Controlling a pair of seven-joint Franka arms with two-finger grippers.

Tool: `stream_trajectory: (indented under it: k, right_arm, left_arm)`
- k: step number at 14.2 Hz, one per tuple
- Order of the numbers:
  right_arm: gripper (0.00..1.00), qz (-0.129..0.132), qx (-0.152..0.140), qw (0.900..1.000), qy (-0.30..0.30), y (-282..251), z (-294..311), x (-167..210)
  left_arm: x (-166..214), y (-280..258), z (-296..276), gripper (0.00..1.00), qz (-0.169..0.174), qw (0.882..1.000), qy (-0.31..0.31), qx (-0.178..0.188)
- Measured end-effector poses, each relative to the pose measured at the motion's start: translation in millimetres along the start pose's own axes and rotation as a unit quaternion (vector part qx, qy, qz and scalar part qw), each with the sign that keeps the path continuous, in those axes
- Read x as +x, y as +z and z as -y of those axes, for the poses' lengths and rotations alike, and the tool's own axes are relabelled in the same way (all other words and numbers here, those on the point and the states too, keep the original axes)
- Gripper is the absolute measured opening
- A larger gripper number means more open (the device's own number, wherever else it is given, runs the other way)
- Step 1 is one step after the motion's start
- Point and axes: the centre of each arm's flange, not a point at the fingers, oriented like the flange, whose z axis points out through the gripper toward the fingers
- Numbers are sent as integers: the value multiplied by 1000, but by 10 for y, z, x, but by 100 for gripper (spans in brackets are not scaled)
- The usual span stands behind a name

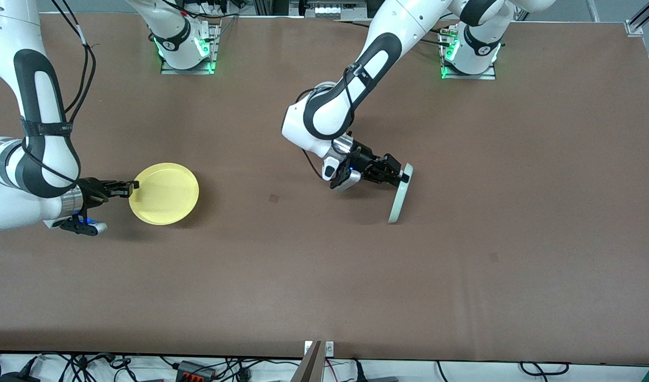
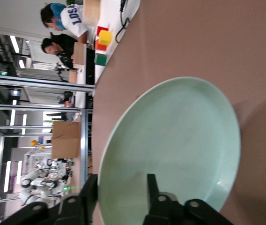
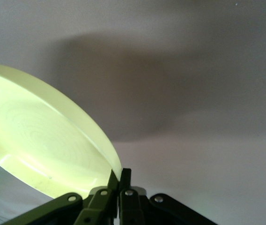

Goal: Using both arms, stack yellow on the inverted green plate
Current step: 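Lift the green plate with the left gripper and flip it upside down, then lower the inverted green plate onto the table center and open the left gripper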

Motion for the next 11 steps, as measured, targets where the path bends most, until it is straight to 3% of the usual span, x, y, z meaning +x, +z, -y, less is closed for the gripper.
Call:
stream_trajectory:
  k: [5, 7, 9, 11]
  right_arm:
    - [3, 1, 0, 1000, 0, 4, -6, 1]
    - [3, 1, 0, 1000, -1, 5, -7, 2]
    - [3, 1, 0, 1000, -9, 5, -7, 2]
    - [3, 1, -1, 1000, -14, 3, -8, 2]
  left_arm:
    - [131, -282, -83, 100, -9, 991, -20, -131]
    - [261, -384, -27, 100, -6, 980, -39, -196]
    - [455, -462, 155, 100, 5, 959, -70, -274]
    - [600, -473, 371, 100, 22, 940, -97, -327]
